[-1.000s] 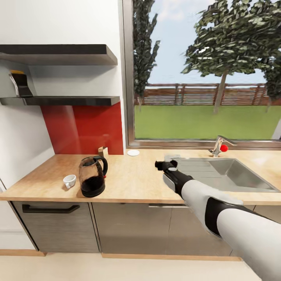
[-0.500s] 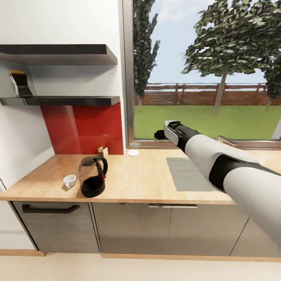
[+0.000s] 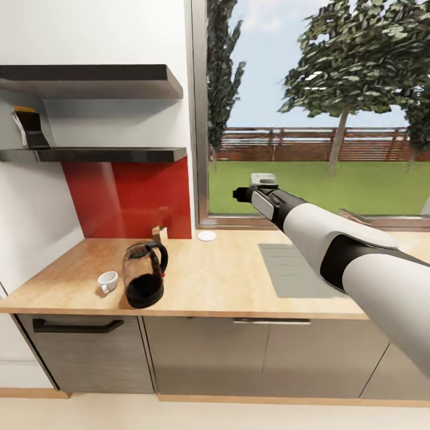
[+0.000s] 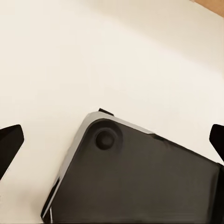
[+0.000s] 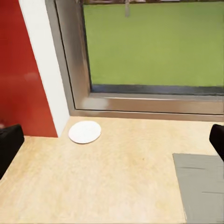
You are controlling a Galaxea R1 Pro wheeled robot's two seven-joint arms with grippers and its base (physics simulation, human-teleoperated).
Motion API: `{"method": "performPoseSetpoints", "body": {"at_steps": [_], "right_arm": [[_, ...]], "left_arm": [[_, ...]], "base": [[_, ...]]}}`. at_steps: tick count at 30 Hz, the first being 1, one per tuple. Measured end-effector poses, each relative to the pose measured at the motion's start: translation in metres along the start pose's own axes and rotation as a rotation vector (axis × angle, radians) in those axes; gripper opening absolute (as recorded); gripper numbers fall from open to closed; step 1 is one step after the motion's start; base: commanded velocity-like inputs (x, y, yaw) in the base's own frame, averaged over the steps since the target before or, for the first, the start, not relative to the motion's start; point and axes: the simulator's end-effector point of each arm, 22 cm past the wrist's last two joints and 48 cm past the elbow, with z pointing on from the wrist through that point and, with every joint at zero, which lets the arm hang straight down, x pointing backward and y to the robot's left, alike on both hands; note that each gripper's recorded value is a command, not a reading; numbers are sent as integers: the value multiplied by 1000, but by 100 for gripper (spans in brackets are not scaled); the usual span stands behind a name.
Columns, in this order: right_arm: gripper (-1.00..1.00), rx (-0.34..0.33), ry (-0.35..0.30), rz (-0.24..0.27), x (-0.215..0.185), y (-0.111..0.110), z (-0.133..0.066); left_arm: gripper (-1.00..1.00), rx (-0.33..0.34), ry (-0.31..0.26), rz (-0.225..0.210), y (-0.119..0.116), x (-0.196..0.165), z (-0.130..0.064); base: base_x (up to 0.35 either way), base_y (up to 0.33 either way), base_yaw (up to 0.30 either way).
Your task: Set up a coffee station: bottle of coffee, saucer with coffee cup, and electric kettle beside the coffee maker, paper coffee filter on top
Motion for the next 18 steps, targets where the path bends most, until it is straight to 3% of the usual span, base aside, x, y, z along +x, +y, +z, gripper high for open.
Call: {"method": "performPoseSetpoints", "body": {"at_steps": [12,18], "right_arm": [[100,-34,15,8,15,4,6],[100,25,31,22,25,-24,13]], "left_arm": [[100,-51,62,-7,23,26,-9],[100,-59,77,-2,27,32,-12]], "base": [[259,179,168],[80,25,92]]}}
